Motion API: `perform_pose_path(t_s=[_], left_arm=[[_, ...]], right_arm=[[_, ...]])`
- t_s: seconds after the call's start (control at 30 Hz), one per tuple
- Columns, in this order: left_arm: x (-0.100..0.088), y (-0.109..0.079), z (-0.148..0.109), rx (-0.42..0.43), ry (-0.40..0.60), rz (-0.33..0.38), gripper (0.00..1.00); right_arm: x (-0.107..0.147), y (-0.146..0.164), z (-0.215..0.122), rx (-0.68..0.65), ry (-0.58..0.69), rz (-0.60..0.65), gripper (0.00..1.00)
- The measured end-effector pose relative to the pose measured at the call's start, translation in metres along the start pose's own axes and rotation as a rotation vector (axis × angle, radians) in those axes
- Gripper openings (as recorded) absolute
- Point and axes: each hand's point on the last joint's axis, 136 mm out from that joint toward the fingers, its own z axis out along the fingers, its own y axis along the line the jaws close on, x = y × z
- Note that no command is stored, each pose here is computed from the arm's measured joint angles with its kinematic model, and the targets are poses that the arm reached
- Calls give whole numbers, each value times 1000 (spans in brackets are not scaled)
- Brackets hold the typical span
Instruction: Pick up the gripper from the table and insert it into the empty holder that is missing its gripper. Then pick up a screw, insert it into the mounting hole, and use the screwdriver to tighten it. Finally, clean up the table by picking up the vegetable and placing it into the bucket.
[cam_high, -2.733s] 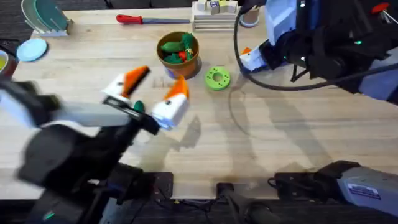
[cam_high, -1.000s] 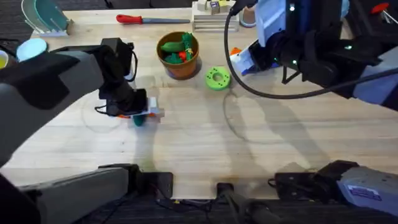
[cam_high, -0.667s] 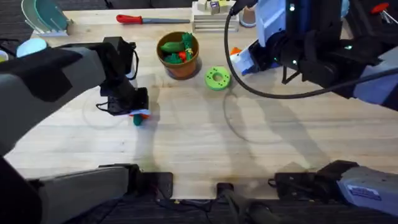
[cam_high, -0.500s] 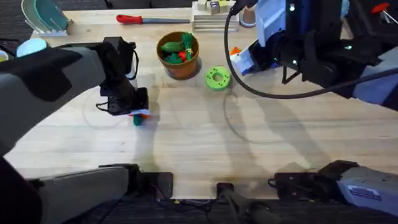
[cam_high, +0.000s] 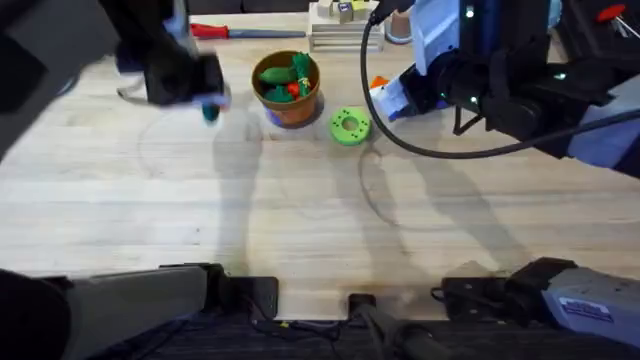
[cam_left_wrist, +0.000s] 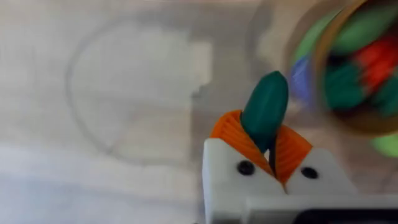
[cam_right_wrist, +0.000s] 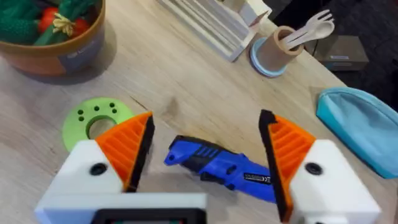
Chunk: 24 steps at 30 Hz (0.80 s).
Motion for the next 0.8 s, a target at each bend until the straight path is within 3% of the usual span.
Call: perform_pose_path(t_s=[0.13,0.3,0.4,0.5,0.73,0.77,0.8], left_arm=[[-62,-35,-28,184,-223,-12,22],[-89,-73,-44,352,-329,-34,22],[-85,-95,-38,401,-300,-20,21],[-70,-110,-17,416,-206,-9,21],[-50,-116,34,388,-48,-31,33],[-49,-116,35,388,-45,-34,115],[-49,-116,35,390,-45,-33,257]], right_arm=[[0,0,0,0,0,0,991],[-3,7,-1,-15,-7,-11,991],[-7,18,-3,-37,-18,-27,991],[-13,26,-8,-51,-37,-38,991],[-25,23,-21,-47,-83,-34,992],[-27,22,-23,-45,-90,-29,991],[-29,21,-26,-43,-99,-20,991]])
